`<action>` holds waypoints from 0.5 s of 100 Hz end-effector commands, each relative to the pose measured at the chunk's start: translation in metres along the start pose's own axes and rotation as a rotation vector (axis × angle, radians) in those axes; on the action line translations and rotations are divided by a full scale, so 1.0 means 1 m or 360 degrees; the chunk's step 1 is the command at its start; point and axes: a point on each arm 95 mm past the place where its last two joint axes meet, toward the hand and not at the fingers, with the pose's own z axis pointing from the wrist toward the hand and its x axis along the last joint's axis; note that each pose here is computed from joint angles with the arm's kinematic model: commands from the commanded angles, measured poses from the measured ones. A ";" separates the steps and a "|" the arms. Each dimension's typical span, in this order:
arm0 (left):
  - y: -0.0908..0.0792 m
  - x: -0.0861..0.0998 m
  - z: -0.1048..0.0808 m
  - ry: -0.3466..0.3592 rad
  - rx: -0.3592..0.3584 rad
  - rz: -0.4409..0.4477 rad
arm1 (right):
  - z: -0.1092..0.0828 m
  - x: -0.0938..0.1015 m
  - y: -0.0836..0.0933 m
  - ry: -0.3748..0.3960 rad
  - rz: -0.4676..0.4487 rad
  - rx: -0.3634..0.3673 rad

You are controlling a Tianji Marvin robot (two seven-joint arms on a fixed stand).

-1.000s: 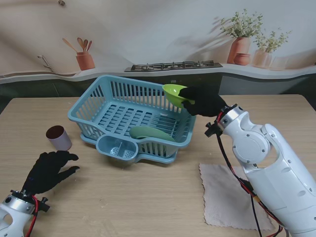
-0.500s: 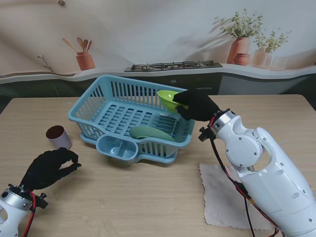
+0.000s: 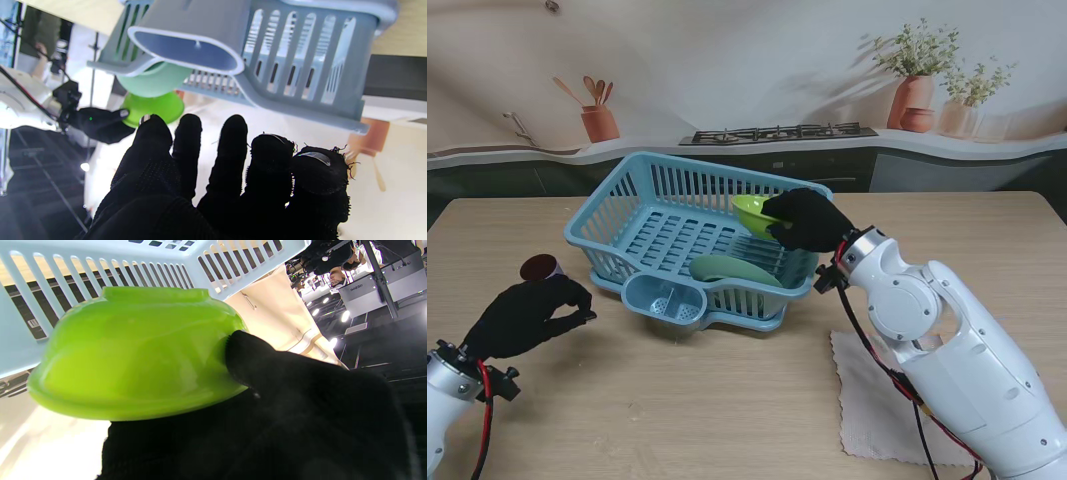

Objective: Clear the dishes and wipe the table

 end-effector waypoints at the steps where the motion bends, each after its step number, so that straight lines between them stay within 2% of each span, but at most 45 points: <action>1: -0.014 0.004 0.010 0.0055 0.0023 0.0031 | 0.004 0.006 -0.003 0.0015 0.0015 0.0017; 24: -0.029 0.006 0.031 0.0116 0.0010 -0.0023 | 0.013 0.014 -0.007 0.0026 0.0050 0.0034; 50: -0.035 0.007 0.058 0.0144 -0.0030 -0.0082 | 0.027 0.025 -0.010 0.0056 0.0079 0.0044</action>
